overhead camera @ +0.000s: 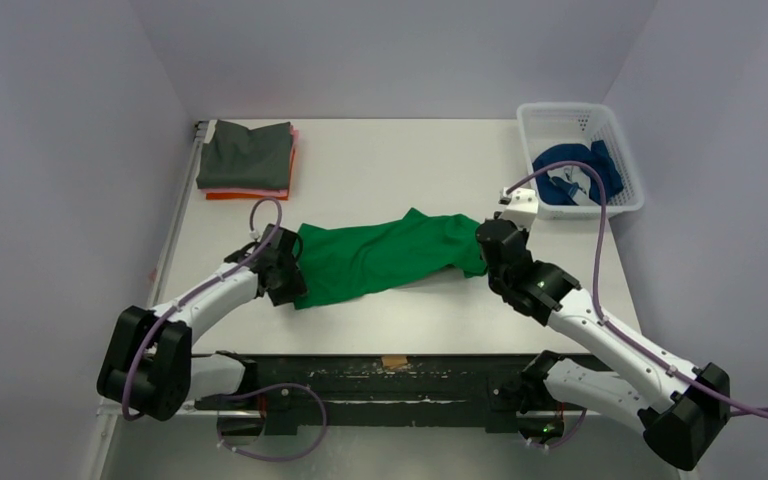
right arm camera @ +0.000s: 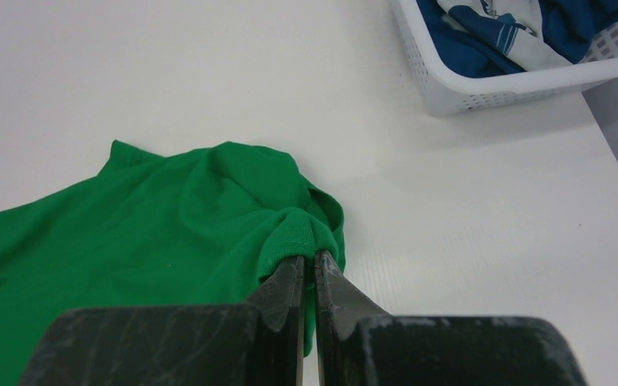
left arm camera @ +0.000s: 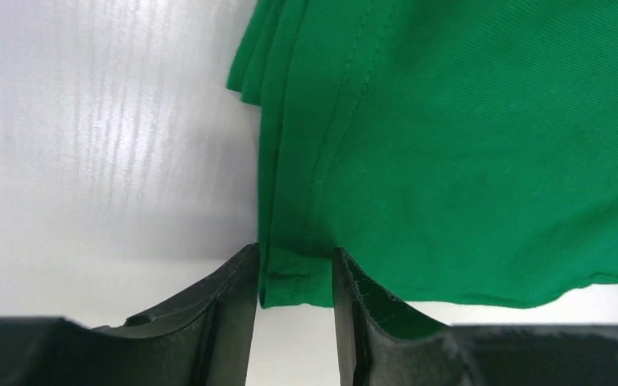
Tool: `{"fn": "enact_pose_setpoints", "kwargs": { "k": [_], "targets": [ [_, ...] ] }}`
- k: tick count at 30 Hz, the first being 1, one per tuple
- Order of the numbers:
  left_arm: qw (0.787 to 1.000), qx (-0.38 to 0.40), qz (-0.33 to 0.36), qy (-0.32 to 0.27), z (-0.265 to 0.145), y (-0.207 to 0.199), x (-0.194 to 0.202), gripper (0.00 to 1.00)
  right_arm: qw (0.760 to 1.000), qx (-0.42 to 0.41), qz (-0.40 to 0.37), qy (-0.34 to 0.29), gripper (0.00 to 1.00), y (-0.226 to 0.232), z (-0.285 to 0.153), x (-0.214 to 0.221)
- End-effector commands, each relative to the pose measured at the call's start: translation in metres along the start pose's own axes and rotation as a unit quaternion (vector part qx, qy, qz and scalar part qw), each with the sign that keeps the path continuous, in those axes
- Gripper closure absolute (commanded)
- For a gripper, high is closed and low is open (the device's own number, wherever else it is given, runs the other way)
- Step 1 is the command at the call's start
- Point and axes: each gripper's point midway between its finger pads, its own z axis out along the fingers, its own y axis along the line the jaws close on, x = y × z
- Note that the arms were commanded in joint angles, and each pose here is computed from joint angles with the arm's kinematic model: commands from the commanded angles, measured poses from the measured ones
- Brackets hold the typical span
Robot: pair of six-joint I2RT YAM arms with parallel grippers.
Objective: Fold and stack the t-shirts
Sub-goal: Flatten out the tshirt
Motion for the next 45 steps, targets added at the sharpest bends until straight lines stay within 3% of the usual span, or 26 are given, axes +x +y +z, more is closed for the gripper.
{"fn": "enact_pose_setpoints", "kwargs": {
  "k": [1,3,7,8,10,16,20,26,33,36,39,45],
  "targets": [
    [0.999,0.040,0.009,0.028,0.004,-0.021,0.005,0.62,1.000,0.012,0.017,-0.012,1.00,-0.006,0.000,-0.006],
    [0.997,0.045,0.010,0.064,0.014,-0.026,0.017,0.64,1.000,0.012,0.020,-0.016,1.00,-0.009,-0.002,-0.007],
    [0.989,0.094,0.012,0.112,0.028,-0.052,0.039,0.78,0.999,0.014,0.027,-0.024,1.00,-0.014,-0.006,-0.010],
    [0.989,0.095,0.020,0.113,0.029,-0.057,0.041,0.82,0.999,0.013,0.029,-0.025,1.00,-0.015,-0.007,-0.010],
    [0.990,0.079,0.044,0.109,0.027,-0.061,0.044,1.00,0.999,0.013,0.032,-0.027,1.00,-0.016,-0.008,-0.012],
    [0.990,0.109,0.085,-0.002,-0.021,-0.080,0.008,1.00,0.999,0.018,0.037,-0.035,1.00,-0.021,-0.011,-0.016],
    [0.974,0.175,0.091,-0.115,-0.100,-0.090,-0.032,1.00,0.996,0.009,0.061,-0.063,1.00,-0.028,-0.025,-0.041],
    [0.895,0.320,0.080,-0.300,-0.265,-0.085,-0.073,1.00,0.977,-0.058,0.127,-0.161,1.00,-0.047,-0.079,-0.120],
    [0.798,0.398,0.066,-0.448,-0.430,-0.046,-0.093,1.00,0.921,-0.197,0.170,-0.291,1.00,-0.071,-0.185,-0.234],
    [0.762,0.424,0.067,-0.485,-0.481,-0.034,-0.093,1.00,0.893,-0.275,0.148,-0.324,1.00,-0.063,-0.229,-0.272],
    [0.741,0.441,0.080,-0.501,-0.517,-0.027,-0.090,1.00,0.873,-0.319,0.131,-0.346,1.00,-0.062,-0.263,-0.302],
    [0.714,0.449,0.082,-0.531,-0.560,-0.012,-0.089,1.00,0.873,-0.312,0.102,-0.361,1.00,-0.064,-0.279,-0.340]
  ]
}}
